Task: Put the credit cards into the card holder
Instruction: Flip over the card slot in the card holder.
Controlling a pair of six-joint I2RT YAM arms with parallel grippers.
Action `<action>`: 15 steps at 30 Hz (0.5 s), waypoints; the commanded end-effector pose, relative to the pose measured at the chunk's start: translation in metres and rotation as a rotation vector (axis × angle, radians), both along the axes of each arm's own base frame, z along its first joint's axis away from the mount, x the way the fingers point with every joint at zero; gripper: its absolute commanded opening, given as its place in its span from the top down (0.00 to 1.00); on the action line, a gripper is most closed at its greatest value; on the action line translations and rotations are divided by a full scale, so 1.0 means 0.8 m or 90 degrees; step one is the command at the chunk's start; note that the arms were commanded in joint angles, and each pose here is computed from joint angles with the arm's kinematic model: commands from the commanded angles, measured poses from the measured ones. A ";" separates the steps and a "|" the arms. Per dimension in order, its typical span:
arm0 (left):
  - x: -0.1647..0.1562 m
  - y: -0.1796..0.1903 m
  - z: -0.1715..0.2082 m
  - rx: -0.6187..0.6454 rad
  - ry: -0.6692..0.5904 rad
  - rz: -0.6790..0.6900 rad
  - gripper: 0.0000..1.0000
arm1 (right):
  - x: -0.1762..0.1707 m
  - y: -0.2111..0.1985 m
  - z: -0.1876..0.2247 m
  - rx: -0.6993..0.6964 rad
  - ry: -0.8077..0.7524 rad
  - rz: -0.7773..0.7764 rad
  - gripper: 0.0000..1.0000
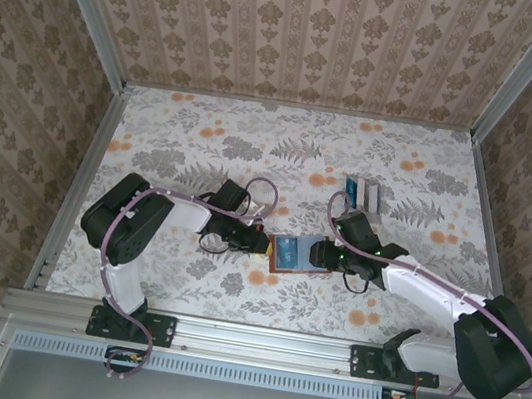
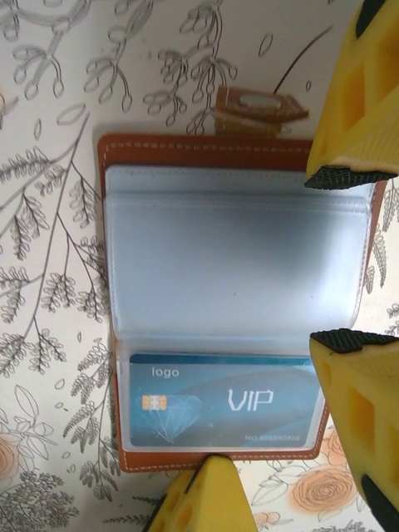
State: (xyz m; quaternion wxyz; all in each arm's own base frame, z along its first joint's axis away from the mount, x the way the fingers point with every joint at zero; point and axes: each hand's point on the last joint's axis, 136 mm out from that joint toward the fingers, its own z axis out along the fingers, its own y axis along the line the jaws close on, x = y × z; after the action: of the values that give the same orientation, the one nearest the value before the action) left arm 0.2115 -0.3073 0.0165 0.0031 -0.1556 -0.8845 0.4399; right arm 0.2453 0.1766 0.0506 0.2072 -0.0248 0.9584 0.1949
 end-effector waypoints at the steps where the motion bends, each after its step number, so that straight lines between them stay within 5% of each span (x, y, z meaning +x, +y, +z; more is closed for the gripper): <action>1: -0.046 0.030 -0.077 0.137 0.061 -0.016 1.00 | 0.003 0.020 -0.003 0.040 0.018 0.023 0.48; 15: -0.049 0.033 -0.080 0.139 0.065 -0.015 1.00 | 0.001 0.027 -0.031 0.042 0.054 0.030 0.49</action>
State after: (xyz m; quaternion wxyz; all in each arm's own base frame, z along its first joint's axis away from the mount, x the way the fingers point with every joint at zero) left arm 0.2111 -0.3077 0.0157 0.0028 -0.1568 -0.8831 0.4422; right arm 0.2475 0.1909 0.0290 0.1777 -0.0316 0.9601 0.2138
